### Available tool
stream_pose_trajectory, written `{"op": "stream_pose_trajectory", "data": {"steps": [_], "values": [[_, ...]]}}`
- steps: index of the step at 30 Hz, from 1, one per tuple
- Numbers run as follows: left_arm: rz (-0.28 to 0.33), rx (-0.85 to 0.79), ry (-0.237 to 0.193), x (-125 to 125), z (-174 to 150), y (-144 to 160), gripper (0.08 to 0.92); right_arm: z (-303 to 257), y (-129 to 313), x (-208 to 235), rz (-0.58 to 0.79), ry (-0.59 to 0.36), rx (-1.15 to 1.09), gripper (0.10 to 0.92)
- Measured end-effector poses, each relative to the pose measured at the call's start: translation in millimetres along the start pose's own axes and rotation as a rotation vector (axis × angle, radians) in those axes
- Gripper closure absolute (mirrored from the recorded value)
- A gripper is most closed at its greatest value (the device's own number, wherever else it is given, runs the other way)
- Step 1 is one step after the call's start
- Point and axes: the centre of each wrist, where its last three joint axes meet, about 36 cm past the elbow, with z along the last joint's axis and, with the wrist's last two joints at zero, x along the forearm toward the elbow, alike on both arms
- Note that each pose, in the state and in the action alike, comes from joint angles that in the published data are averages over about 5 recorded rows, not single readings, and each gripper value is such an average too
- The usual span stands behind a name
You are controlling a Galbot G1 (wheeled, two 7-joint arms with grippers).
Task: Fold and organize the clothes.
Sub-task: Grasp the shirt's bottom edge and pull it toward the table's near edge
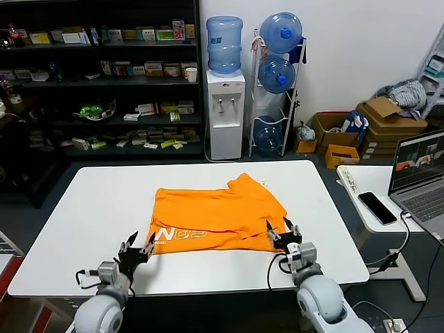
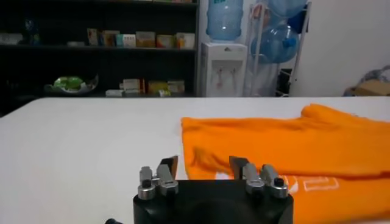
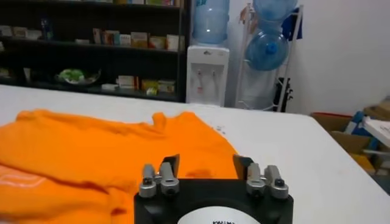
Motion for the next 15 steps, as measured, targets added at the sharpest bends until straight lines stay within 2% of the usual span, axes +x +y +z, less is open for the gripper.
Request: {"op": "stream_pose_trajectory", "data": {"steps": [4,15], "values": [[-0.007,0.019,-0.009,9.2,15.6,0.5,0.193,19.4,-9.0,11.6,0.004,0.013,-0.010,0.203],[-0.022,0.050,-0.015,-1.0,36.8,3.0,0.177,49.5,-13.8,10.2,0.010,0.055,-0.064,0.200]]}}
